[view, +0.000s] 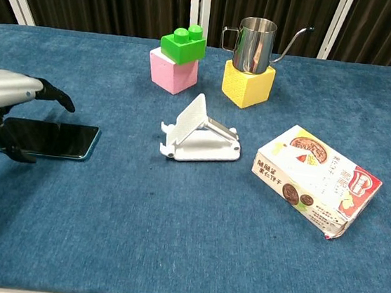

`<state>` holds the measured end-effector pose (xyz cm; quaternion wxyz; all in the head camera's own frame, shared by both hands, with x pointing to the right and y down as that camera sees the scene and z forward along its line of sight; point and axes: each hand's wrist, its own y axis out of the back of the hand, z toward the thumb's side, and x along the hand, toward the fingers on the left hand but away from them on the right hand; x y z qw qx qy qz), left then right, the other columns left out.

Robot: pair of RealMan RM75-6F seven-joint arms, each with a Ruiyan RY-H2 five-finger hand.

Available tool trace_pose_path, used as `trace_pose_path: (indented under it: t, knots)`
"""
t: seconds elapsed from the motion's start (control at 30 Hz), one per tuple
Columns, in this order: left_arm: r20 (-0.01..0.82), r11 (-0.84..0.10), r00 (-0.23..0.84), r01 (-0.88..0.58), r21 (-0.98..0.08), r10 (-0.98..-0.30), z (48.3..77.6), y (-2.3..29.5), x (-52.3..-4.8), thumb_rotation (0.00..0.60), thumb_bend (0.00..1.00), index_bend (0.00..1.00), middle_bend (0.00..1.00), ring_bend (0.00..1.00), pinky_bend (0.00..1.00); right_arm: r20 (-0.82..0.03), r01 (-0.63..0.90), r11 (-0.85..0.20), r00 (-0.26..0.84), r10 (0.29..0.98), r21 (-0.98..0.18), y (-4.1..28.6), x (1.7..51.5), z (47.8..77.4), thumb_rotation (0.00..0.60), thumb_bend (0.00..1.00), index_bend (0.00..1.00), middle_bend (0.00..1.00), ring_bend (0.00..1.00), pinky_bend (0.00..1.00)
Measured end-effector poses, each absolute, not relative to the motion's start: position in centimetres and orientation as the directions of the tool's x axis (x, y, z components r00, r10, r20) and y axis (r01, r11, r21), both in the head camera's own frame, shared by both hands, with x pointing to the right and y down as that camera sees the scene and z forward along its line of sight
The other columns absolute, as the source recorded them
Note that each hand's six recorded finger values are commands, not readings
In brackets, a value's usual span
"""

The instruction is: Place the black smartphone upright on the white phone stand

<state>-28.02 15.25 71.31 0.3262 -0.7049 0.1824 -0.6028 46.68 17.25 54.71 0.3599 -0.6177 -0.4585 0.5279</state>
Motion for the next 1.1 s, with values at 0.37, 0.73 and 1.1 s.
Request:
trace_pose_path:
  t: [0.37, 0.73, 1.1]
  knots:
    - [0.753, -0.74, 0.16, 0.139, -0.658, -0.639, 72.7, 15.0, -28.2, 0.553, 0.13, 0.28, 0.11, 0.0, 0.0, -0.335, 0.189, -0.332, 0.015, 0.942, -0.924, 17.3, 46.8, 55.1, 0.6, 0.06, 0.0, 0.06, 0.0, 0.06]
    - [0.721, -0.73, 0.174, 0.017, -0.683, -0.671, 73.2, 14.7, -28.3, 0.553, 0.19, 0.44, 0.2, 0.04, 0.0, -0.341, 0.19, -0.337, 0.015, 0.94, -0.922, 17.3, 46.7, 55.2, 0.6, 0.06, 0.0, 0.06, 0.0, 0.06]
    - [0.636, -0.669, 0.208, -0.201, -0.716, -0.743, 72.8, 14.2, -29.6, 0.592, 0.23, 0.47, 0.45, 0.3, 0.05, -0.344, 0.188, -0.341, 0.02, 0.939, -0.921, 17.2, 46.4, 55.3, 0.6, 0.06, 0.0, 0.06, 0.0, 0.06]
